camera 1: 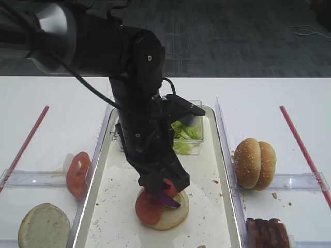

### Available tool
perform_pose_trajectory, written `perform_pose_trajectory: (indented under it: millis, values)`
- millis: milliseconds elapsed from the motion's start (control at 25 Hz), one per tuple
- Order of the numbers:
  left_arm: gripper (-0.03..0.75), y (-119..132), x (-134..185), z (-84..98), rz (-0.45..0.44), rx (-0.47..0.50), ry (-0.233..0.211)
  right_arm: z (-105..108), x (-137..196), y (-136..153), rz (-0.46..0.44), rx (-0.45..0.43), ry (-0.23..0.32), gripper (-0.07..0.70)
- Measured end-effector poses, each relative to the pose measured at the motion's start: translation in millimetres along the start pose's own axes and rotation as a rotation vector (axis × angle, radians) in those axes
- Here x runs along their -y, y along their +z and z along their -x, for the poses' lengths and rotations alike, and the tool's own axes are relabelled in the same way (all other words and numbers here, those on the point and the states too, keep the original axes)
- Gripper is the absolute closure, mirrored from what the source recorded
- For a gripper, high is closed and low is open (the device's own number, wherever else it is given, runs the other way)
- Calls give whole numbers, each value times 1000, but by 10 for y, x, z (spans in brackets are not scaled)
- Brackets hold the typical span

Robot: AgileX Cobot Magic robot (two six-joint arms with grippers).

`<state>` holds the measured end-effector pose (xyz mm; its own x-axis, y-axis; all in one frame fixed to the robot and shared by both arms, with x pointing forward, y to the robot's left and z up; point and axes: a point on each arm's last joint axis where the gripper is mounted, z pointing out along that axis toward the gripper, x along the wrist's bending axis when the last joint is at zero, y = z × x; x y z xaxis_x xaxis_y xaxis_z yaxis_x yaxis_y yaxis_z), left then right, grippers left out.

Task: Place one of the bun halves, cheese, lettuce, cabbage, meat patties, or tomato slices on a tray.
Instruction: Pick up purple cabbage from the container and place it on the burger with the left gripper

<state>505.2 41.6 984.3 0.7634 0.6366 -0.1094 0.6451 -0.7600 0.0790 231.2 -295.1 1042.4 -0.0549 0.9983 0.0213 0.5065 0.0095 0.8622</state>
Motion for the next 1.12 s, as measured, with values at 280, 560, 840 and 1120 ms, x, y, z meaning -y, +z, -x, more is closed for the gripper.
perform_pose_trajectory:
  millis: [280,560,840,1120]
  values:
    - [692,0,-8,36,9,39,4,0,0,0,0,0,0,-58]
    - [663,0,-9,42,11,46,6,0,0,0,0,0,0,-58]
    - [430,0,-6,26,7,28,13,0,0,0,0,0,0,-58]
    - [251,0,-6,24,7,26,14,0,0,0,0,0,4,-58]
